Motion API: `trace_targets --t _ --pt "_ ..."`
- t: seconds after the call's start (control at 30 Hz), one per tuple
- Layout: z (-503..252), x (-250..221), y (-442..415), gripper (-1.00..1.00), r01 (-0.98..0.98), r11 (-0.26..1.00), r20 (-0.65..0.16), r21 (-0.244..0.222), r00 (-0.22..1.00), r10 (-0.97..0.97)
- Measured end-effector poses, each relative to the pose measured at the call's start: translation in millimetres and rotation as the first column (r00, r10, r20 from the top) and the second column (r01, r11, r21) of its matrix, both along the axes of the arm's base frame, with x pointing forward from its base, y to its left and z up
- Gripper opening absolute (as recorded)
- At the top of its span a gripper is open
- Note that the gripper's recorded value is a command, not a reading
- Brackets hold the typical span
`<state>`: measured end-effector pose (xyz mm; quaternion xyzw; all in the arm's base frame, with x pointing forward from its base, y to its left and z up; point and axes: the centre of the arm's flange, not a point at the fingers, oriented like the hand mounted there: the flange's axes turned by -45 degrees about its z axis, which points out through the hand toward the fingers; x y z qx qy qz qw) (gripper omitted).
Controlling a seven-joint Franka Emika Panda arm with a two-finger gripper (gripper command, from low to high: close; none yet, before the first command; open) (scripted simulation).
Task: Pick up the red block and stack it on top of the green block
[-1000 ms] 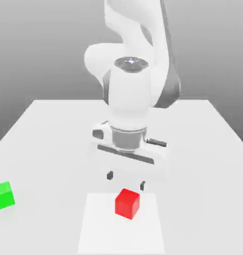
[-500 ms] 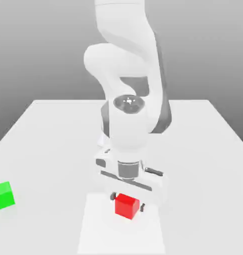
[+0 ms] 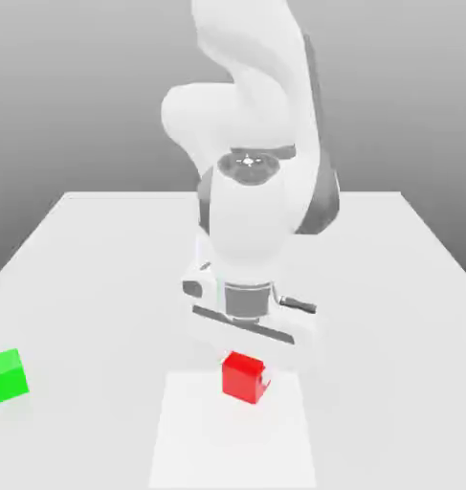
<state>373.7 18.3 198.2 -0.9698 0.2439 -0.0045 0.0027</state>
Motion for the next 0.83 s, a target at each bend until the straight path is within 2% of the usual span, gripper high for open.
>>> trace_targets --t 0.13,0.27,0.37,0.47,0.53,0.57,0.7,0.73,0.83 --pt "13.4 2.6 -7.1 -1.00 0.044 0.999 -0.006 0.001 0.999 -0.044" --pt "24.1 18.0 -92.9 -1.00 0.359 0.933 -0.005 0.014 0.933 -0.359" --pt "31.7 13.1 -174.7 -1.00 0.606 0.796 -0.007 0.017 0.796 -0.606" --pt "39.7 -17.7 -275.4 -1.00 0.837 0.547 -0.010 0.013 0.547 -0.837" --pt "44.4 -45.8 -334.5 -1.00 0.935 0.354 -0.009 0.006 0.354 -0.935" --pt "39.6 -50.6 -348.7 -1.00 0.954 0.301 -0.009 0.002 0.301 -0.954" --pt "-5.1 -52.6 -359.2 -1.00 0.966 0.259 -0.008 -0.002 0.259 -0.966" --pt "-13.1 -53.0 -359.1 1.00 0.966 0.258 -0.008 -0.002 0.257 -0.966" --pt "-13.1 -53.0 -359.1 1.00 0.966 0.258 -0.008 -0.002 0.257 -0.966"
